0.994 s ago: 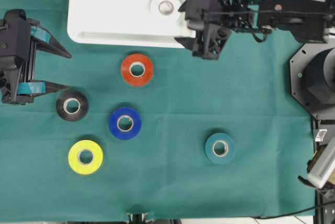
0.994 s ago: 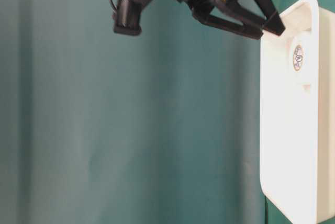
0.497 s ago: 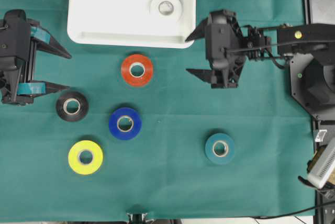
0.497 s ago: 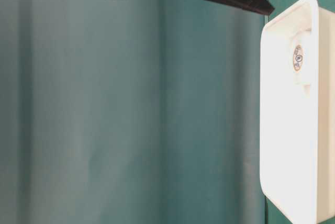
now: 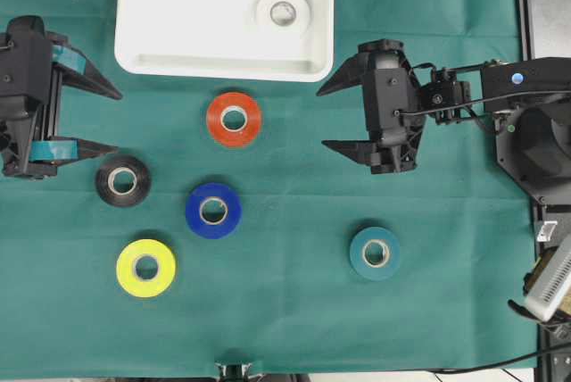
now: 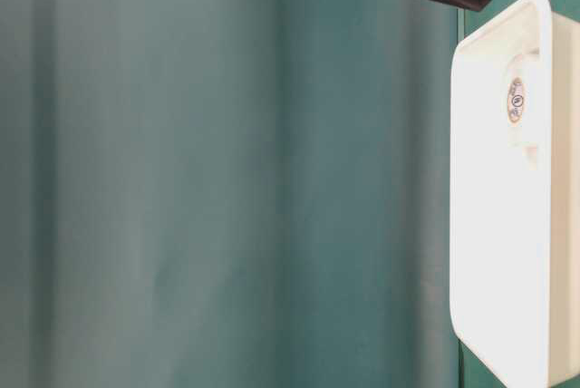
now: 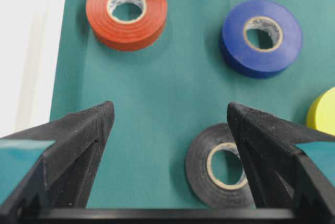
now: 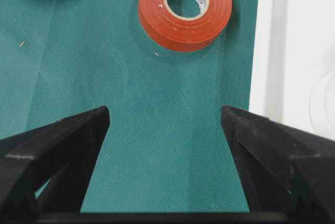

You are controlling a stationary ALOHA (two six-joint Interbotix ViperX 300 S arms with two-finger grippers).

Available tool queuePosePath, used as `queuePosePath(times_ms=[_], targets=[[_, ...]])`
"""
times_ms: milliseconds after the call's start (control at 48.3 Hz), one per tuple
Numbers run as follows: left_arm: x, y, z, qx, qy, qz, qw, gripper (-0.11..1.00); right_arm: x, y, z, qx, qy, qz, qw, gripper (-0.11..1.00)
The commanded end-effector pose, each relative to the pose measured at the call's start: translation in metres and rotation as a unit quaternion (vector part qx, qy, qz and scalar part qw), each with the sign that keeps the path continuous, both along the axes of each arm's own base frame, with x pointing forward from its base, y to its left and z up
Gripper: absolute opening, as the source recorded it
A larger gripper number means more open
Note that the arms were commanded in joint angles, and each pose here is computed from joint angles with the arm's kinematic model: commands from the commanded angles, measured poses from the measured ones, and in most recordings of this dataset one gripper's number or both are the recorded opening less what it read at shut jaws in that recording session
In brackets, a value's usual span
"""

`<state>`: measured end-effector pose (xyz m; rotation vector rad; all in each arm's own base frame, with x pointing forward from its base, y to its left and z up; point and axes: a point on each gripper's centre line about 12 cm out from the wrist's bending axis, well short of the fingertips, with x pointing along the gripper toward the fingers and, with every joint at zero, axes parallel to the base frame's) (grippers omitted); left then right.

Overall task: Put the tape alternately from left to right into the white case.
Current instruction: 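Withdraw the right gripper from the tray to the right side, then move the left gripper down onto the yellow tape roll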

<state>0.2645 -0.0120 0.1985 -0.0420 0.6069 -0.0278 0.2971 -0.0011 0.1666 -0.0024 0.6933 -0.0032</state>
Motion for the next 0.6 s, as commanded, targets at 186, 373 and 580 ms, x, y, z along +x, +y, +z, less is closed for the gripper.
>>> queuePosePath(times_ms=[186, 373, 580], targets=[[0.001, -0.011, 0.006, -0.003, -0.011, -0.019, 0.9998, 0.93, 0.002, 0.001, 0.008, -0.001, -0.016, 0.002, 0.9999, 0.68], [0.000, -0.028, 0.003, -0.015, -0.005, -0.041, 0.9990, 0.93, 0.002, 0.001, 0.008, -0.001, -0.016, 0.002, 0.9999, 0.68], [-0.002, -0.050, -0.001, -0.018, 0.004, -0.082, 0.9965, 0.93, 0.002, 0.001, 0.008, 0.000, -0.016, 0.002, 0.9999, 0.68]])
